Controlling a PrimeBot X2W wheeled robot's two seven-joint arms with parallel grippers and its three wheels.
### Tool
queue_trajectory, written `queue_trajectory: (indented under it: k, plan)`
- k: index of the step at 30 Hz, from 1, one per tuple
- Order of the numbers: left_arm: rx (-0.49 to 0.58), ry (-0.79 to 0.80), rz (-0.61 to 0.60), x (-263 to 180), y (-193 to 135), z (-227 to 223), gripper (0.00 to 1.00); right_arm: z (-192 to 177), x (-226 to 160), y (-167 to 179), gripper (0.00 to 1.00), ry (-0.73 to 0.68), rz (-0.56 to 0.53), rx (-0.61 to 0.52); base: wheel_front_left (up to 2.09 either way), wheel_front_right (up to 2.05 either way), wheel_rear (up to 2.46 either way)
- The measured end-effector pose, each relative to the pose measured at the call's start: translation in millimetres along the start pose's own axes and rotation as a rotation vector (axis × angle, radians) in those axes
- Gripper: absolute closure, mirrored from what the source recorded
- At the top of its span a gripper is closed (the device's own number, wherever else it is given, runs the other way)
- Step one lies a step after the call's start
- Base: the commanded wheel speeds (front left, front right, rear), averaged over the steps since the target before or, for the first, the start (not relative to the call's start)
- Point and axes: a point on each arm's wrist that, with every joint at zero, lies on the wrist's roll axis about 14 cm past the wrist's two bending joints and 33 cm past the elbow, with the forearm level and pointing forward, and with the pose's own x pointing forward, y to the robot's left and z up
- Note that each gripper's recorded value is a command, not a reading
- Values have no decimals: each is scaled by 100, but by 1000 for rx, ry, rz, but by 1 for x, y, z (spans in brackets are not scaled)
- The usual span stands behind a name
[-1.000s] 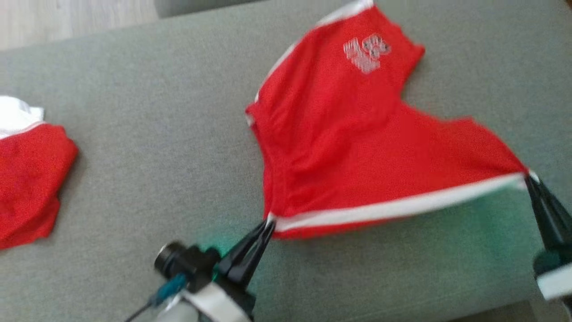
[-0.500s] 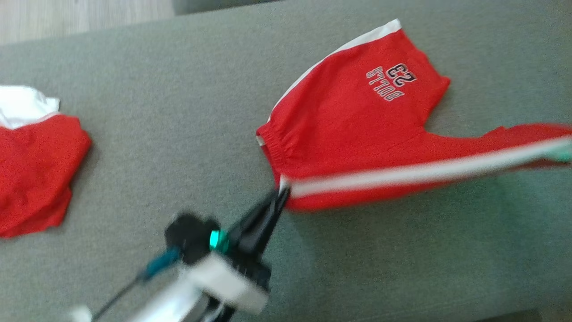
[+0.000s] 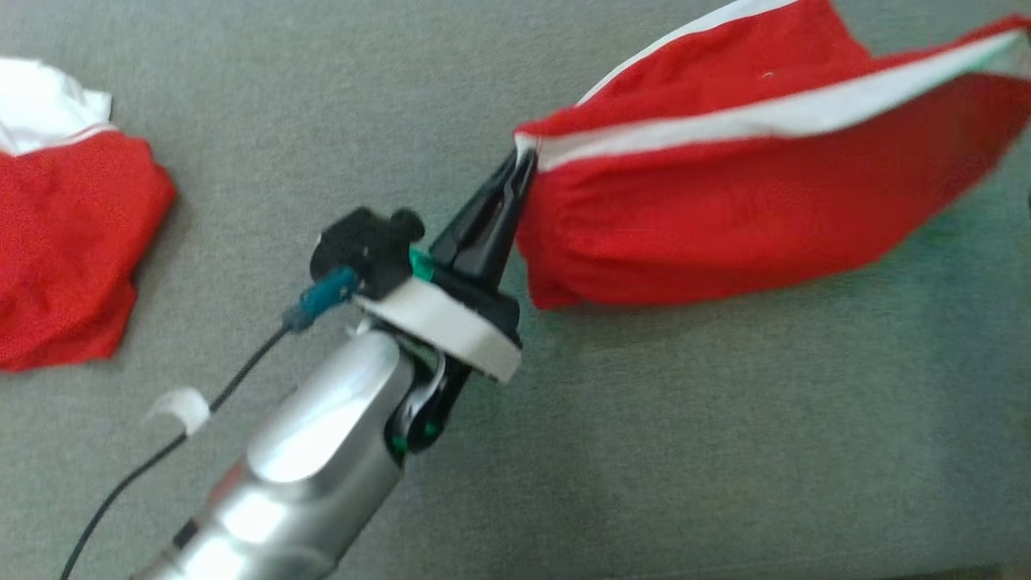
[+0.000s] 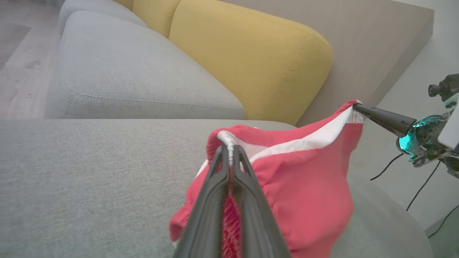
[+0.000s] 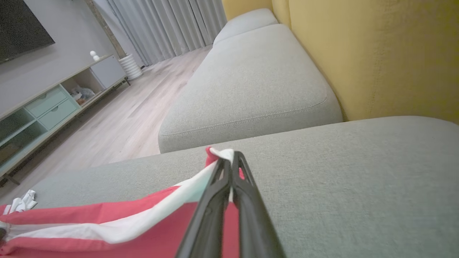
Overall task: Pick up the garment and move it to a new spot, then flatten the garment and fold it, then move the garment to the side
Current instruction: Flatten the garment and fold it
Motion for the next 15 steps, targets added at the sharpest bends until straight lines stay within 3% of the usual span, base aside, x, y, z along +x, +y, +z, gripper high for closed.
queue_trajectory:
  k: [8,15]
  plan:
    - [32,18,143,14,45,-6,100,-19,51,3,100,93,25,-40,0,0,0]
    - [15,35,192,14,64,-18,100,-32,81,7,100,130,50,-73,0,0,0]
